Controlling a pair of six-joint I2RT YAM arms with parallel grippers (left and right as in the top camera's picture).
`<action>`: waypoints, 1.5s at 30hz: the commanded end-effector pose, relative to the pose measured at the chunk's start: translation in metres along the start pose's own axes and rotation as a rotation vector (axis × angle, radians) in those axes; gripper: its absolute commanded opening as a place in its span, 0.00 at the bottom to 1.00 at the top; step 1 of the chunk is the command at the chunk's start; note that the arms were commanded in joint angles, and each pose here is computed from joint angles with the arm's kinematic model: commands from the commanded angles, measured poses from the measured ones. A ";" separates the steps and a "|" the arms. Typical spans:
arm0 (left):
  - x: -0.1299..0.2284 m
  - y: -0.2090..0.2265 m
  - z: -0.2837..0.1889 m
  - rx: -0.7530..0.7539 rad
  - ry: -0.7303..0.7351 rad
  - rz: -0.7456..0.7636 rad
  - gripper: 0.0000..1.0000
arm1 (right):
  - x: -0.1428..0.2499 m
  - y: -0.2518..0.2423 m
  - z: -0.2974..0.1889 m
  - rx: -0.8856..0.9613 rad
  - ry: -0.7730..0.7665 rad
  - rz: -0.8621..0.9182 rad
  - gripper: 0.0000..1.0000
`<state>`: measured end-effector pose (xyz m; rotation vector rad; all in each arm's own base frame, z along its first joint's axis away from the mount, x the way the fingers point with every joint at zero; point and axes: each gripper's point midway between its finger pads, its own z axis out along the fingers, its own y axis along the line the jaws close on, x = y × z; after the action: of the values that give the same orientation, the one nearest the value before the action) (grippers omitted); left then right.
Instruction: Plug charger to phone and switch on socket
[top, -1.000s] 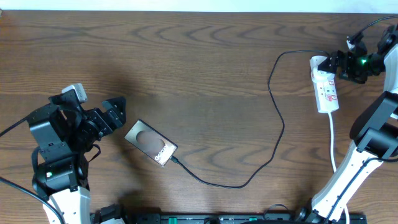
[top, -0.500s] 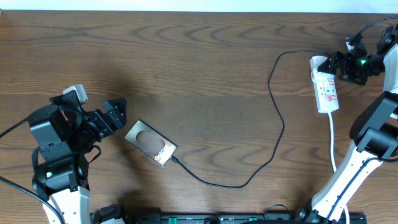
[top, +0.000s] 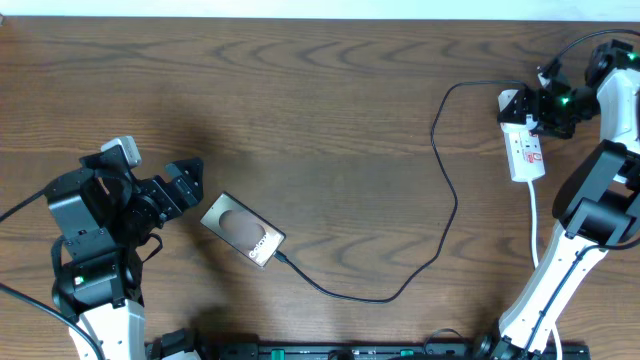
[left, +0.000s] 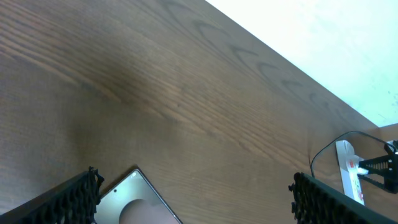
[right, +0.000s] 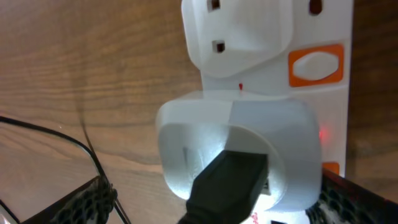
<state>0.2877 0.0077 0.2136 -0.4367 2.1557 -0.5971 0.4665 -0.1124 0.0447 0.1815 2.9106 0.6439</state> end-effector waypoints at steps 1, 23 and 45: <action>-0.005 -0.004 -0.002 0.009 -0.012 0.024 0.96 | 0.009 0.021 0.028 -0.081 0.065 0.002 0.92; -0.005 -0.003 -0.002 0.008 -0.011 0.023 0.97 | -0.017 0.020 -0.107 0.080 -0.154 0.115 0.86; -0.004 -0.003 -0.002 0.007 -0.009 0.022 0.97 | 0.013 0.085 -0.240 0.161 -0.427 0.203 0.99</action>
<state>0.2879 0.0078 0.2137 -0.4365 2.1554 -0.5970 0.4190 -0.1316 0.2959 0.5425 2.5417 0.3453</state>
